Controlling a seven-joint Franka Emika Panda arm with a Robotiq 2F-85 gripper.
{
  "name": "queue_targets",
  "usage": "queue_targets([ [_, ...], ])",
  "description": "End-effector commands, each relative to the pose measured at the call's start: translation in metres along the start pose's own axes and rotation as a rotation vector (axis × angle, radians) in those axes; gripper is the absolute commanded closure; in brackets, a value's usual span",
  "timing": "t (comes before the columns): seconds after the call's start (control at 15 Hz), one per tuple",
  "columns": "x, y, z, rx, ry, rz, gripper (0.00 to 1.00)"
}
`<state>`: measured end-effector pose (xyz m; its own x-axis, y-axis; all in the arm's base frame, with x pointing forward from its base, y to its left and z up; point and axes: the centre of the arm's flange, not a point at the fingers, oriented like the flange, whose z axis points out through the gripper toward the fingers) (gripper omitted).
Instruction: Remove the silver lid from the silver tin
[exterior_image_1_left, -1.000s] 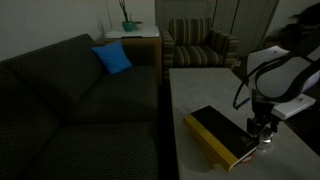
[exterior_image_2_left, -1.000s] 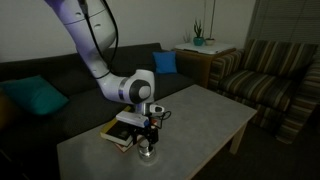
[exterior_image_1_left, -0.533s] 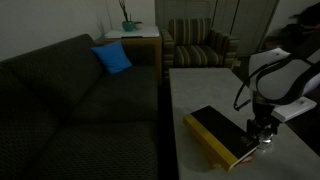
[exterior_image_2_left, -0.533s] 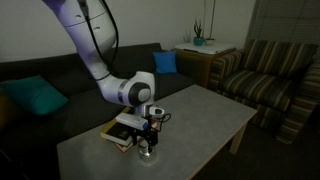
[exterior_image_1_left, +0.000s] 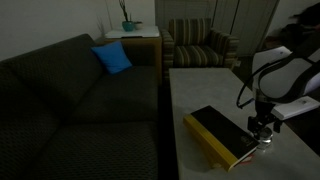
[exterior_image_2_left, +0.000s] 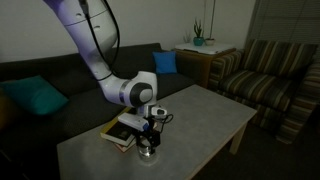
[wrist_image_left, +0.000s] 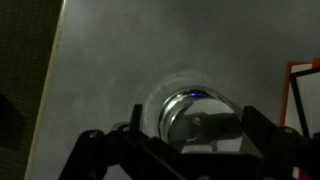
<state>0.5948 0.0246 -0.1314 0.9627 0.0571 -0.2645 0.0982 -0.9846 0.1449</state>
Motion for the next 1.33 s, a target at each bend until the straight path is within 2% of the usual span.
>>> queue_targets([
  [0.0, -0.014, 0.006, -0.011, -0.021, 0.016, 0.046, 0.00],
  [0.13, -0.011, 0.007, -0.012, -0.028, 0.021, 0.039, 0.00],
  [0.47, -0.022, -0.024, -0.008, -0.033, 0.025, -0.014, 0.00],
  [0.53, -0.022, -0.028, -0.007, -0.035, 0.027, -0.022, 0.06],
  [0.6, -0.023, -0.030, -0.007, -0.037, 0.027, -0.028, 0.21],
  [0.67, -0.023, -0.032, -0.007, -0.038, 0.027, -0.030, 0.28],
  [0.8, -0.025, -0.032, -0.007, -0.038, 0.031, -0.031, 0.29],
  [0.87, -0.025, -0.031, -0.006, -0.038, 0.033, -0.032, 0.27],
  [0.93, -0.025, -0.031, -0.006, -0.038, 0.034, -0.032, 0.20],
  [1.0, -0.025, -0.030, -0.007, -0.038, 0.037, -0.033, 0.08],
  [1.13, -0.023, -0.027, -0.008, -0.037, 0.035, -0.037, 0.01],
  [1.27, -0.022, -0.024, -0.009, -0.038, 0.039, -0.040, 0.00],
])
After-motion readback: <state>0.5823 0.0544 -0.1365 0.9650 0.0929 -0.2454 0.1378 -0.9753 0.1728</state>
